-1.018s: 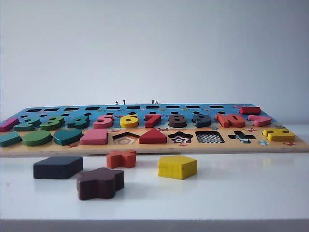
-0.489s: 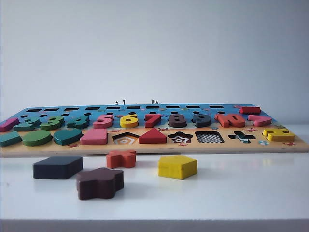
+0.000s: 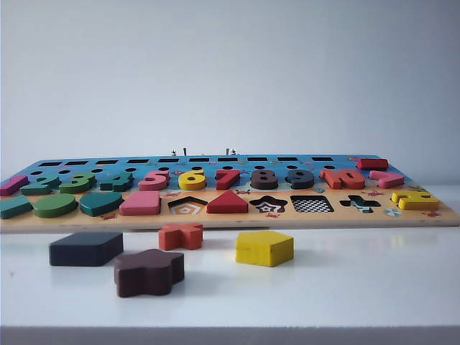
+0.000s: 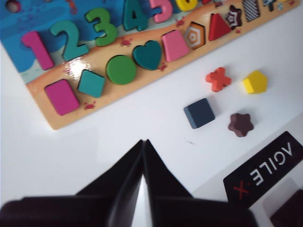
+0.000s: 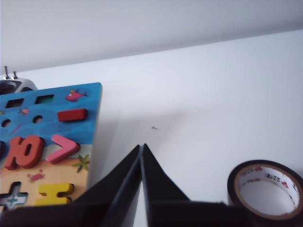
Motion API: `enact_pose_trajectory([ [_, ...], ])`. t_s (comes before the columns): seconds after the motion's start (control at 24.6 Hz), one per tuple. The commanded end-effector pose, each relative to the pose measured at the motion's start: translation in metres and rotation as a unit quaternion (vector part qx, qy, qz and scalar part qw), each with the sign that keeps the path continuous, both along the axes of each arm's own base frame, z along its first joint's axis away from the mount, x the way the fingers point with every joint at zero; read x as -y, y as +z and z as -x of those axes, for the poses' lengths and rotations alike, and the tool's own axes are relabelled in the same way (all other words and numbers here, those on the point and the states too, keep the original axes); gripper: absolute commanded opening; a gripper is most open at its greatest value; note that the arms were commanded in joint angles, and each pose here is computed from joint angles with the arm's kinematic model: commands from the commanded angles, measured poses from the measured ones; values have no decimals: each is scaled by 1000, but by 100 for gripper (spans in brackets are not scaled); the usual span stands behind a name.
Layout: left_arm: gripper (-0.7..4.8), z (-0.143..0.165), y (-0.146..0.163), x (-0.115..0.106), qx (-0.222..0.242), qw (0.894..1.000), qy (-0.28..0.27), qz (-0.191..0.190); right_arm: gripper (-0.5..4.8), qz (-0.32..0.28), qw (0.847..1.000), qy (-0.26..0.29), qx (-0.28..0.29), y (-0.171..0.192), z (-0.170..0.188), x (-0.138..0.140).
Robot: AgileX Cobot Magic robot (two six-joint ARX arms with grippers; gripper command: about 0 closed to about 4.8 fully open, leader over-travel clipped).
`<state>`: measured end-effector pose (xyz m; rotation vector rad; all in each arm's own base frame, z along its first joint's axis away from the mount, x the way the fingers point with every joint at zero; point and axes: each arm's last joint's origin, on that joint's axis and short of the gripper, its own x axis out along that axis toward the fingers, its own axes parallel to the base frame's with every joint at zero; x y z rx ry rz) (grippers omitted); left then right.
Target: Insert the cube into the slot.
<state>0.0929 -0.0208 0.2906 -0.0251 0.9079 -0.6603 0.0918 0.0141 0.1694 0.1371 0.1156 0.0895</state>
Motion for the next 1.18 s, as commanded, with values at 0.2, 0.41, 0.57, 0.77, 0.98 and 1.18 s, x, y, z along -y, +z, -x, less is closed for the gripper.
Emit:
enact_pose_trajectory([
  [0.2, 17, -10, 4, 5, 17, 998, -42, 50, -3, -7, 999, 40, 19, 25, 6, -6],
  [0.41, 17, -20, 2, 6, 12, 997, -51, 63, -3, 0, 996, 90, -9, 51, 1, -17],
  [0.57, 17, -26, -1, 7, -3, 997, -50, 62, -3, 9, 991, 130, -36, 78, -10, -31],
  [0.77, 17, -27, -1, 7, -6, 997, -49, 62, -3, 17, 985, 161, -57, 104, -19, -44],
  [0.98, 17, -27, -2, 7, -6, 997, -49, 62, -3, 38, 974, 206, -87, 130, -29, -62],
  [1.18, 17, -27, -2, 7, -9, 997, -49, 61, -3, 75, 948, 290, -106, 152, -36, -81],
])
